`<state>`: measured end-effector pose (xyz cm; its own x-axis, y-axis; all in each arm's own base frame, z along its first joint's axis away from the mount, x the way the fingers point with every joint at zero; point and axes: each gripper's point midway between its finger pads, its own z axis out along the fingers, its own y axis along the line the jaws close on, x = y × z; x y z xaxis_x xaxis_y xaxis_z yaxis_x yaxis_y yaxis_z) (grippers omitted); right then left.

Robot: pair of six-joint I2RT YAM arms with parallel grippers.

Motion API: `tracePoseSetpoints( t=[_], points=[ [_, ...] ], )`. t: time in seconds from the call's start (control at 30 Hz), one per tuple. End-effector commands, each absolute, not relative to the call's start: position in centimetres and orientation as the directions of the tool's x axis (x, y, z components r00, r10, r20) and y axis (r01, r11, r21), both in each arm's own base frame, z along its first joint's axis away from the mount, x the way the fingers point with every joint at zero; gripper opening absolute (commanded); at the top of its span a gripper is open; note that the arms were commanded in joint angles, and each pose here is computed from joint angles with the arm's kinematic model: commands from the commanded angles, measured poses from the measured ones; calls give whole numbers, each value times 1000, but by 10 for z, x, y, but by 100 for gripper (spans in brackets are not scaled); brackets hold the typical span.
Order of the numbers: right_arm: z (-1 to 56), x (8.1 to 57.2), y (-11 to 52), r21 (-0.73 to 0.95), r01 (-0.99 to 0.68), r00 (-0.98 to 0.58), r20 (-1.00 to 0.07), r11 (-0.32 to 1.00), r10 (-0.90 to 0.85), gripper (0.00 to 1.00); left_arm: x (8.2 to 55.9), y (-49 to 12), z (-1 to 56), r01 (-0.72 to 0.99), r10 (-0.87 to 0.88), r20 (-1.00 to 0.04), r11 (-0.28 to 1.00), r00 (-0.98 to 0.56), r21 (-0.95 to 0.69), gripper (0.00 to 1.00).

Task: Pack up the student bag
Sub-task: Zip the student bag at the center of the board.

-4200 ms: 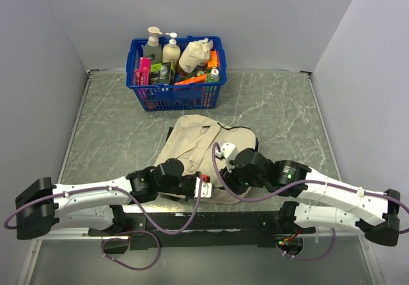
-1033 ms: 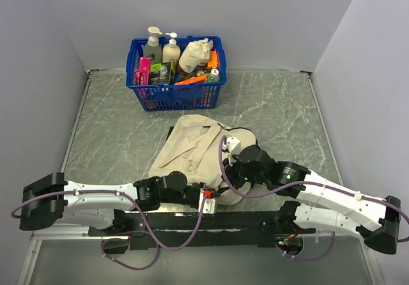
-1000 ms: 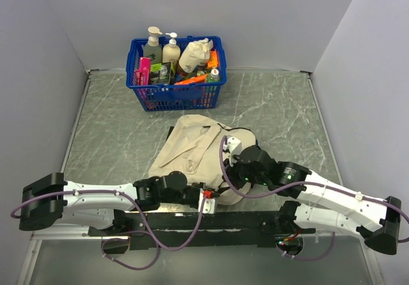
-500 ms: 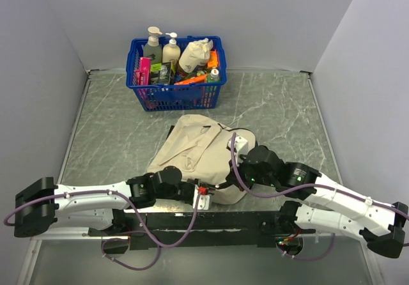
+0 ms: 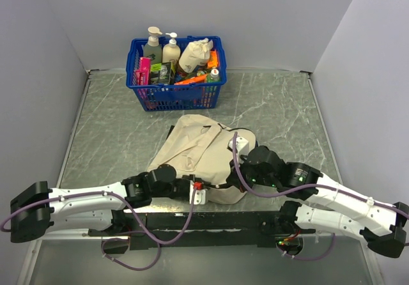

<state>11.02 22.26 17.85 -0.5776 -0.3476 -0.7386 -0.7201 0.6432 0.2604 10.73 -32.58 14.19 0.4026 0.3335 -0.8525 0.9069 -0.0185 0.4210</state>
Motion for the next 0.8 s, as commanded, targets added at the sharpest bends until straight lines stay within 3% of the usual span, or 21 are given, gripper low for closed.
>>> tracePoseSetpoints(
  t=[0.0,0.1,0.23,0.37,0.53,0.77],
  points=[
    [203,108,231,297,-726,-567,-769,620,-296,0,130,-329,171,876,277,-865,133,417,465,30],
    [200,106,236,301,-731,-569,-765,612,-304,0,134,-330,176,872,254,-875,170,412,460,35],
    [203,107,238,295,-736,-562,-768,609,-308,0,118,-333,162,905,249,-889,89,384,415,48],
    [202,107,235,290,-735,-561,-769,613,-308,0,93,-335,152,934,242,-904,-43,353,354,49],
    [199,107,230,280,-729,-560,-769,624,-309,0,83,-331,140,936,284,-892,-120,351,330,46],
    [206,107,234,284,-742,-550,-776,608,-309,0,101,-339,145,906,244,-874,-43,419,422,42]
  ],
)
